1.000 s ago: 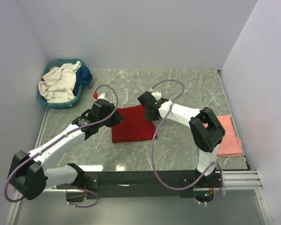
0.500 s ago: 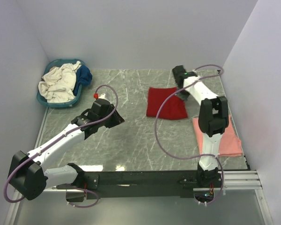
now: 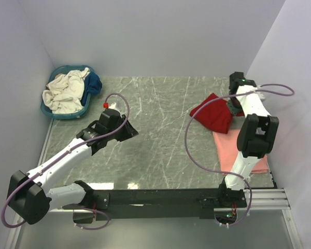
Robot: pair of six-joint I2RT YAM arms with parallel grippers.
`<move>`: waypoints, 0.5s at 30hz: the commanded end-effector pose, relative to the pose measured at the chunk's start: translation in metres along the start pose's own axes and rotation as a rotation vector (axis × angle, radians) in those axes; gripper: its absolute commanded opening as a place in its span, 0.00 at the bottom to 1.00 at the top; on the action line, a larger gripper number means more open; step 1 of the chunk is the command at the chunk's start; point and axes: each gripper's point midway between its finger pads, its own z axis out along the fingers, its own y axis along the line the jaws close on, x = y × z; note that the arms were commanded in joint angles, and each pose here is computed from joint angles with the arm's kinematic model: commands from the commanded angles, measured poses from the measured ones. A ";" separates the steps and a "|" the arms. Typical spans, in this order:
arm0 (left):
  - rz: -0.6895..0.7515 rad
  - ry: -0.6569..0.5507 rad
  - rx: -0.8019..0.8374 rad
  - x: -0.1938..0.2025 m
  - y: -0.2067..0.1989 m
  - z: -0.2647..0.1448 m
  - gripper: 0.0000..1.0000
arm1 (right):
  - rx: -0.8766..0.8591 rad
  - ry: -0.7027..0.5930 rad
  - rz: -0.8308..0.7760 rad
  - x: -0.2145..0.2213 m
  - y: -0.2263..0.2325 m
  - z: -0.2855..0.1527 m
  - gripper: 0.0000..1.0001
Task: Fold and stack the t-shirts
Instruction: Neatly place the folded tshirt to the corner
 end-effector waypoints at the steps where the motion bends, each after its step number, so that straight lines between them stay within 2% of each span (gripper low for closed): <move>1: 0.029 -0.042 0.069 -0.015 -0.020 -0.018 0.29 | -0.023 -0.069 0.159 -0.037 -0.020 -0.027 0.00; 8: 0.025 -0.044 0.081 -0.013 -0.020 -0.025 0.28 | -0.024 -0.079 0.217 -0.047 -0.034 -0.037 0.00; 15: 0.016 -0.043 0.090 -0.011 -0.020 -0.028 0.28 | -0.036 -0.075 0.203 -0.046 -0.048 -0.046 0.00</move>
